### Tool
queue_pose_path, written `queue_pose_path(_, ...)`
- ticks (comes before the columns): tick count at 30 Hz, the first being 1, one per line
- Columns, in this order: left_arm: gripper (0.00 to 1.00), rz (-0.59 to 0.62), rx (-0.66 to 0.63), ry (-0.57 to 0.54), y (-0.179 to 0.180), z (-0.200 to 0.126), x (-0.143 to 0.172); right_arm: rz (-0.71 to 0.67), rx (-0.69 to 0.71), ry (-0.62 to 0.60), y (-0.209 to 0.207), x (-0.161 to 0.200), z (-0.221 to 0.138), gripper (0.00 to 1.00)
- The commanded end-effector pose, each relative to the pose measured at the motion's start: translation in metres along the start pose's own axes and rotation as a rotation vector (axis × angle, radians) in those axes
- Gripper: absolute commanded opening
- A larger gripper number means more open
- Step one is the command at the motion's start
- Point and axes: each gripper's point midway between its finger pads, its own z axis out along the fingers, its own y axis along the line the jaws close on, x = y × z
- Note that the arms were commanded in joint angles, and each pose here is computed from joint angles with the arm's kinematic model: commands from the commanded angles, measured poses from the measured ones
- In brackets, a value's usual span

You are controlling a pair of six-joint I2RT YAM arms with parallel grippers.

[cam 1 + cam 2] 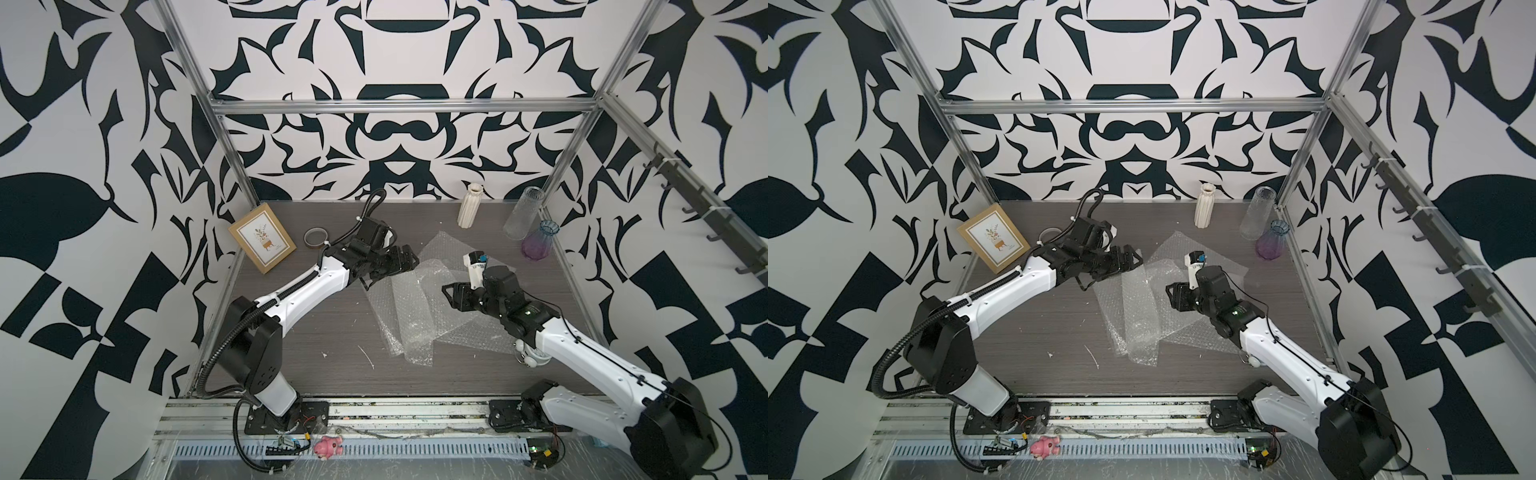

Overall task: Unwrap the vase from the bubble wrap
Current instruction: Place the bubble wrap at the center of the board, then unwrap the bubble wrap.

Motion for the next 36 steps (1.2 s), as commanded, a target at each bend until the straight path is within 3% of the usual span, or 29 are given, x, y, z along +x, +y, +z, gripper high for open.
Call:
queue_pose_path(1, 0.90, -0.037, 0.003, 0.012, 0.014, -0.018, 0.004, -0.090, 0.003, -0.035, 0.022, -0.022, 0.000, 0.59)
queue_pose_path(12, 0.93, -0.205, 0.127, 0.053, 0.055, -0.039, 0.001, -0.356, 0.061, 0.074, 0.063, -0.018, 0.040, 0.57)
queue_pose_path(20, 1.00, -0.217, 0.178, 0.064, 0.065, -0.041, -0.011, -0.482, 0.096, 0.084, 0.082, -0.023, 0.057, 0.56)
queue_pose_path(36, 0.99, -0.240, 0.143, 0.080, 0.083, -0.034, -0.008, -0.545, 0.166, 0.133, 0.080, -0.015, 0.078, 0.56)
